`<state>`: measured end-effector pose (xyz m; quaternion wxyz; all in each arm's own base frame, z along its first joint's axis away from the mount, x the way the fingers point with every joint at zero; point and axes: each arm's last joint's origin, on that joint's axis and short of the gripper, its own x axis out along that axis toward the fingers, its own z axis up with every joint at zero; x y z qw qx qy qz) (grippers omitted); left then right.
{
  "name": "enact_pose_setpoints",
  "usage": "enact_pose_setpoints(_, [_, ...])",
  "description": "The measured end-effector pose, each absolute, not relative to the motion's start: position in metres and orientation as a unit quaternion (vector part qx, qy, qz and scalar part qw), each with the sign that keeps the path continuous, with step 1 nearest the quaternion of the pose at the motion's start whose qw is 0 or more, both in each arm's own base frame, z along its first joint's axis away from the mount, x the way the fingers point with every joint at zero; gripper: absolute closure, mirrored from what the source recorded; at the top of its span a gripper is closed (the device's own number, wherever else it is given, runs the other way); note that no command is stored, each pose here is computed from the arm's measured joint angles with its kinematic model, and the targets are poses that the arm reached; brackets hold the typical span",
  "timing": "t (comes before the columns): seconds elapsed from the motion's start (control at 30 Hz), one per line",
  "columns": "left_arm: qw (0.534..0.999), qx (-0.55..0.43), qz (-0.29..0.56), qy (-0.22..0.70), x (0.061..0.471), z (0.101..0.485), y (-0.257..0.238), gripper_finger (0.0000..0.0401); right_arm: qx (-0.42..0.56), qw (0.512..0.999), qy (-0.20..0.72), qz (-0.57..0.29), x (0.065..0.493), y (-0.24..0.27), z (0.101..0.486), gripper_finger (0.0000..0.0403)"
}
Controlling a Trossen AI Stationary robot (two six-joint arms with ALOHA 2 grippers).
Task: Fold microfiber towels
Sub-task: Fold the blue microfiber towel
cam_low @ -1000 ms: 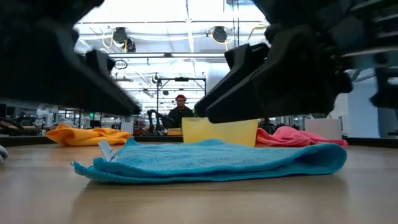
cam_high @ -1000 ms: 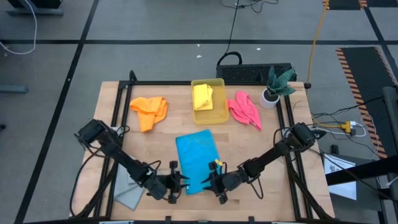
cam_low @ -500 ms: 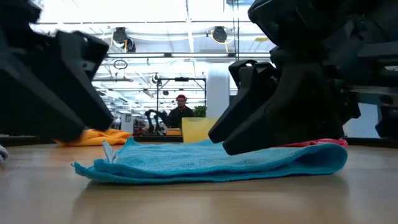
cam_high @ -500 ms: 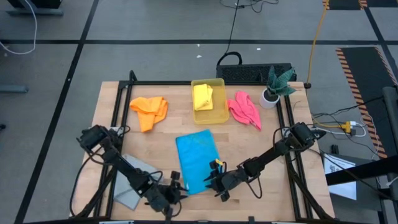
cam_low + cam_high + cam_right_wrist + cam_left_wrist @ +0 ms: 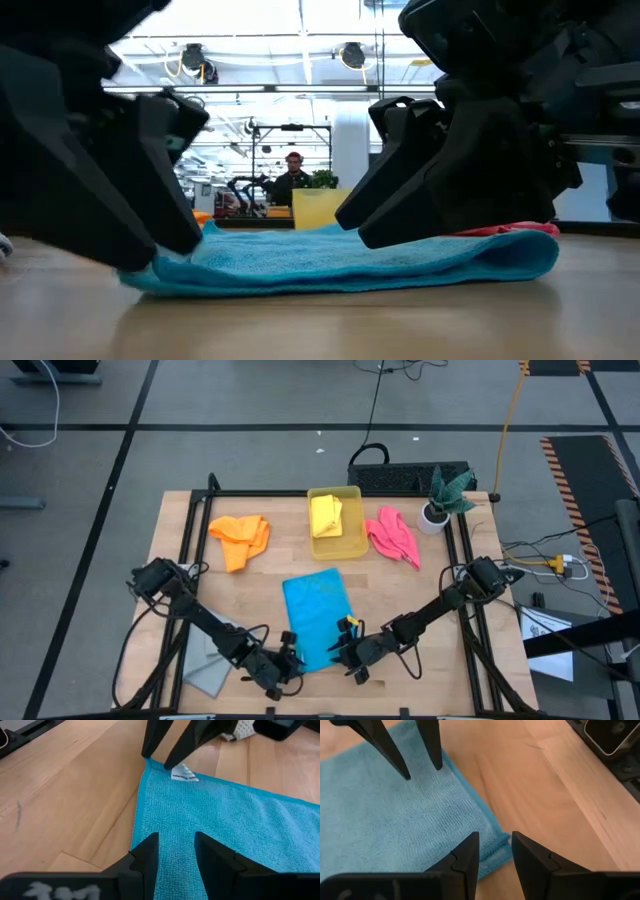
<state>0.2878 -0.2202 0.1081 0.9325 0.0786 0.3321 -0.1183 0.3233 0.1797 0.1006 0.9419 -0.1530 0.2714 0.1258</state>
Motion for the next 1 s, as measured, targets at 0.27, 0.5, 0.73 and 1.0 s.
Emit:
enact_pose_setpoints(0.27, [0.933,0.066,-0.108,0.336,0.2910,0.0962,-0.2197,0.0284,-0.153,0.942,0.273,0.123,0.3242,0.1776,0.1004,0.0284])
enact_pose_setpoints(0.5, [0.935,0.059,-0.100,0.335,0.2898,0.0982,-0.2203,0.0284,-0.151,0.941,0.276,0.121,0.3242,0.1768,0.0998,0.0284])
enact_pose_setpoints(0.73, [0.941,0.056,-0.075,0.326,0.2900,0.0988,-0.2198,0.0284,-0.151,0.941,0.276,0.121,0.3243,0.1766,0.0998,0.0284])
enact_pose_setpoints(1.0, [0.942,0.052,-0.069,0.325,0.2901,0.0989,-0.2196,0.0284,-0.151,0.941,0.276,0.121,0.3243,0.1767,0.0998,0.0284])
